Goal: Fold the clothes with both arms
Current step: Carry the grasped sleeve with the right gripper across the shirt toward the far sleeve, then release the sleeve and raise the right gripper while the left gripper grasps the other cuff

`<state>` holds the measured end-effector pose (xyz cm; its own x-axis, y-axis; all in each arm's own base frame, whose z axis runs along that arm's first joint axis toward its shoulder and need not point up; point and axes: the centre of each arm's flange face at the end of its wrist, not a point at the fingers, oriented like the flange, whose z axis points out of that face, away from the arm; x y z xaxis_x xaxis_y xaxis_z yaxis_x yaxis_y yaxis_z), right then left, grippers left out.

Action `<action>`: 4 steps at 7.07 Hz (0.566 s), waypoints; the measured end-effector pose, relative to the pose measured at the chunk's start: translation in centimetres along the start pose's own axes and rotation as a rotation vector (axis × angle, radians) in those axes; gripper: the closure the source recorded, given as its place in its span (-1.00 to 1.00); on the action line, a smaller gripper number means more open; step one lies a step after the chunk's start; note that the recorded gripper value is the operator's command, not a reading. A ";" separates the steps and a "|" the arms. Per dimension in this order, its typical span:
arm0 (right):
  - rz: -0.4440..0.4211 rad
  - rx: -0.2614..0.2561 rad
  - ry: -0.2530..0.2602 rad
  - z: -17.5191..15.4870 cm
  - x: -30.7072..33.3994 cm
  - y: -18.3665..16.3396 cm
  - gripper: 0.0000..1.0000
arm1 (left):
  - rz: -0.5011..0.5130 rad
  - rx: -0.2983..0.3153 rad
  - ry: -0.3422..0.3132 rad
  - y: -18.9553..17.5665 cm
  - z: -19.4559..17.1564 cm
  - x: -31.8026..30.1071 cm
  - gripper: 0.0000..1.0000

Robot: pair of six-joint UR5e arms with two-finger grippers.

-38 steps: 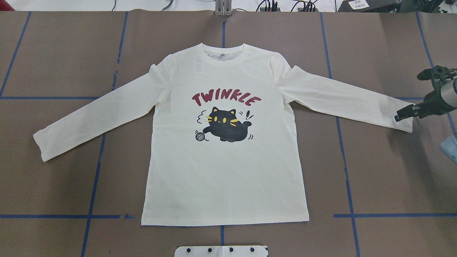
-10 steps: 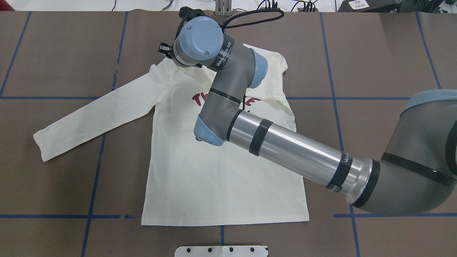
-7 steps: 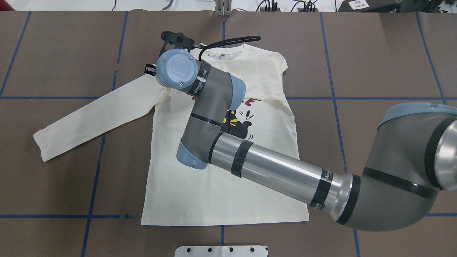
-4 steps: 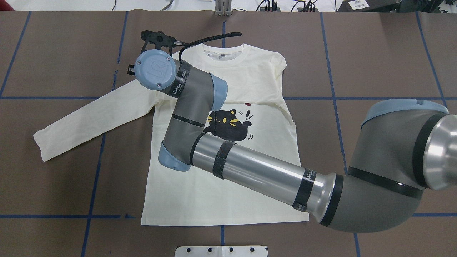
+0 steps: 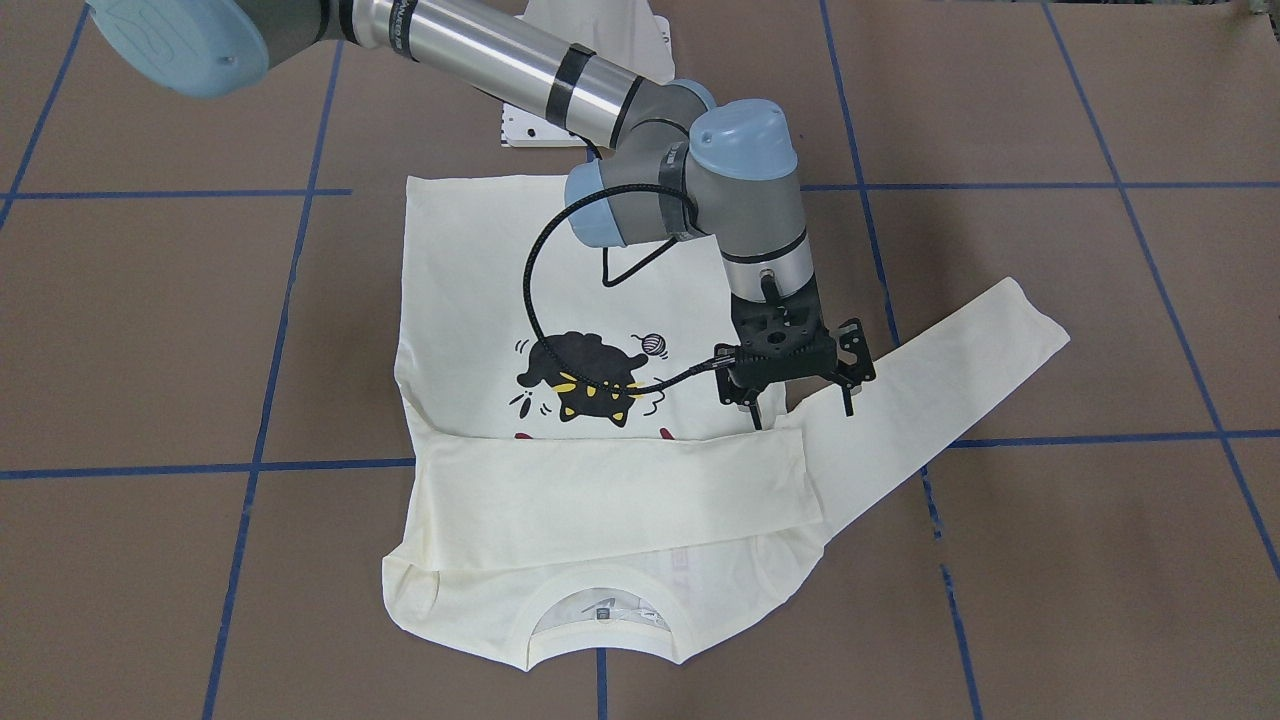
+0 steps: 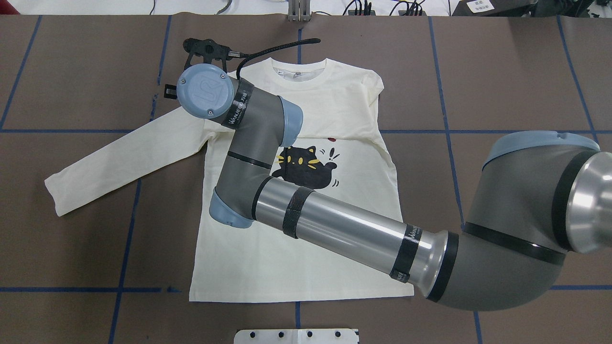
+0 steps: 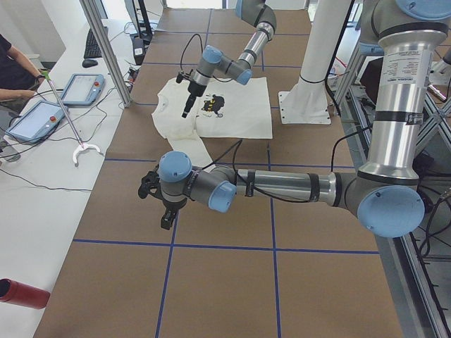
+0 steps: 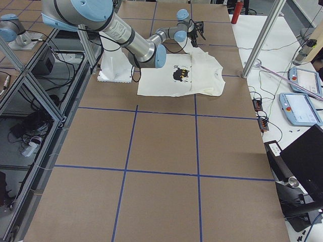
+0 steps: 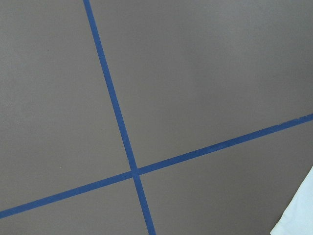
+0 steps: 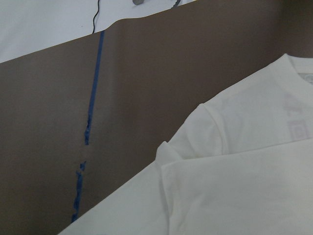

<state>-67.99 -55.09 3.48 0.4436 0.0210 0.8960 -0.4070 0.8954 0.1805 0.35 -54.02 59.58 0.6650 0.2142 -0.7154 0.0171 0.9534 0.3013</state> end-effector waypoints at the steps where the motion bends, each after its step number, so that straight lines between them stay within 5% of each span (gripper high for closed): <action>1: 0.013 -0.046 0.052 -1.5 3.2 -1.7 -1.00 | -0.073 0.031 0.013 -0.1 1.3 2.3 -1.00; 4: -0.022 -0.200 0.181 -8.0 19.3 -9.4 -1.00 | -0.276 0.116 0.012 4.9 7.1 11.5 -0.98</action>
<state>-49.20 -59.51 15.82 0.5938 0.0634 0.8021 -0.2379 0.9662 0.0997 13.42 -48.40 57.30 0.6144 -0.0463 -0.7876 0.2813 0.9455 0.1639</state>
